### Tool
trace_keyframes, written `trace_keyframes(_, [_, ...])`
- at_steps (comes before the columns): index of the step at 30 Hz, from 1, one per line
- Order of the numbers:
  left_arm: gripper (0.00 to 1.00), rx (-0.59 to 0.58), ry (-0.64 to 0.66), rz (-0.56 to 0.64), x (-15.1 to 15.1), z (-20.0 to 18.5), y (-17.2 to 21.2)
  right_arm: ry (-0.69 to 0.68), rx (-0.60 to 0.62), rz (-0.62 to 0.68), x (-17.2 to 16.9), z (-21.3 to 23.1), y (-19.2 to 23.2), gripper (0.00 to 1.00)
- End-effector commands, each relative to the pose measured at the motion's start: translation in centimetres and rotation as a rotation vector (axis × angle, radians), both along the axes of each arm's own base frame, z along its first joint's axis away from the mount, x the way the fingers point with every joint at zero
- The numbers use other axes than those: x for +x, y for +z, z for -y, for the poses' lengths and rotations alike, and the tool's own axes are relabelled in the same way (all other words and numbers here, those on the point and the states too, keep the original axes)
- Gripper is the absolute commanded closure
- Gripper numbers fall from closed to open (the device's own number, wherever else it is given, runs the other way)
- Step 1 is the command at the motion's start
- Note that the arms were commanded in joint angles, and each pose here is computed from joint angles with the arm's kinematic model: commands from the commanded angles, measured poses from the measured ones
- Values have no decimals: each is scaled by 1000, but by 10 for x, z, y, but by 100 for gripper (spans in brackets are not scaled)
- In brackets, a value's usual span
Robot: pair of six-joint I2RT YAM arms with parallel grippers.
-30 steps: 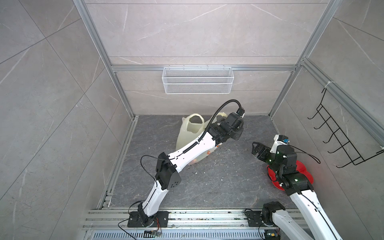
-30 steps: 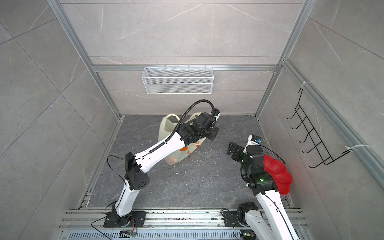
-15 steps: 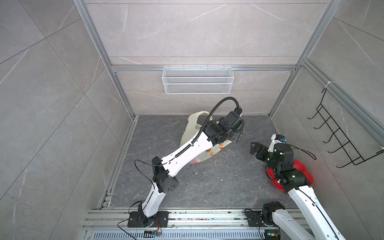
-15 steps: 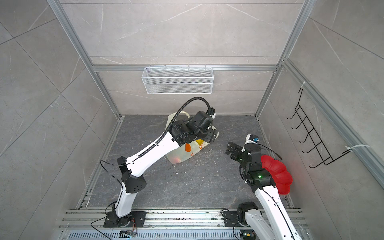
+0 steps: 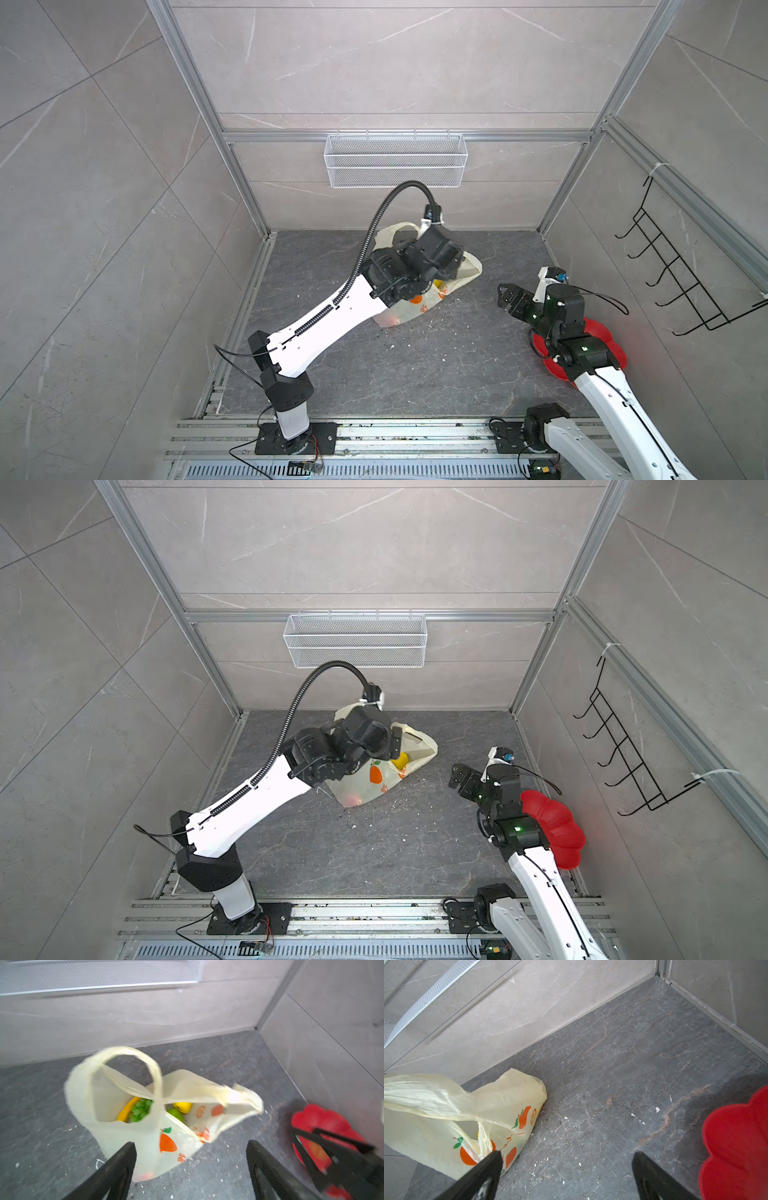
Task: Take the fake fruits out of the plastic bag
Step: 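Drag the bag with the left gripper to the table center, then grasp the bag's other handle with the right gripper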
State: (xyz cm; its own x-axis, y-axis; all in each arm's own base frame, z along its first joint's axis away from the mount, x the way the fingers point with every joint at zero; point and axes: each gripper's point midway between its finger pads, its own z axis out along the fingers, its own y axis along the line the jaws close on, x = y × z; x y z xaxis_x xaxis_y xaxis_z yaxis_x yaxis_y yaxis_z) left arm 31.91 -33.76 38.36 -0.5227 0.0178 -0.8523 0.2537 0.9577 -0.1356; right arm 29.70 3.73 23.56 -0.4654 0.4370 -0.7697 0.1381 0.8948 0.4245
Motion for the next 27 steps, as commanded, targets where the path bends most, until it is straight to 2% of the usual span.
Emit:
trace_keyframes(1, [13,-89,110,8,28,-16,7,15,9,39,4,-3,15,0])
trace_keyframes(9, [14,-160,140,-84,72,-12,-16,21,7,38,3,-4,13,0])
trace_keyframes(14, [19,-202,122,-125,84,-1,-27,21,2,32,3,-4,11,0])
trace_keyframes(18, [27,-212,144,-128,99,-1,-35,24,2,29,3,-4,10,0])
trace_keyframes(23, [51,-197,137,-110,108,-1,-38,80,-1,42,2,-13,18,0])
trace_keyframes(27, [71,-191,116,-109,99,-5,-37,276,5,83,2,-44,35,0])
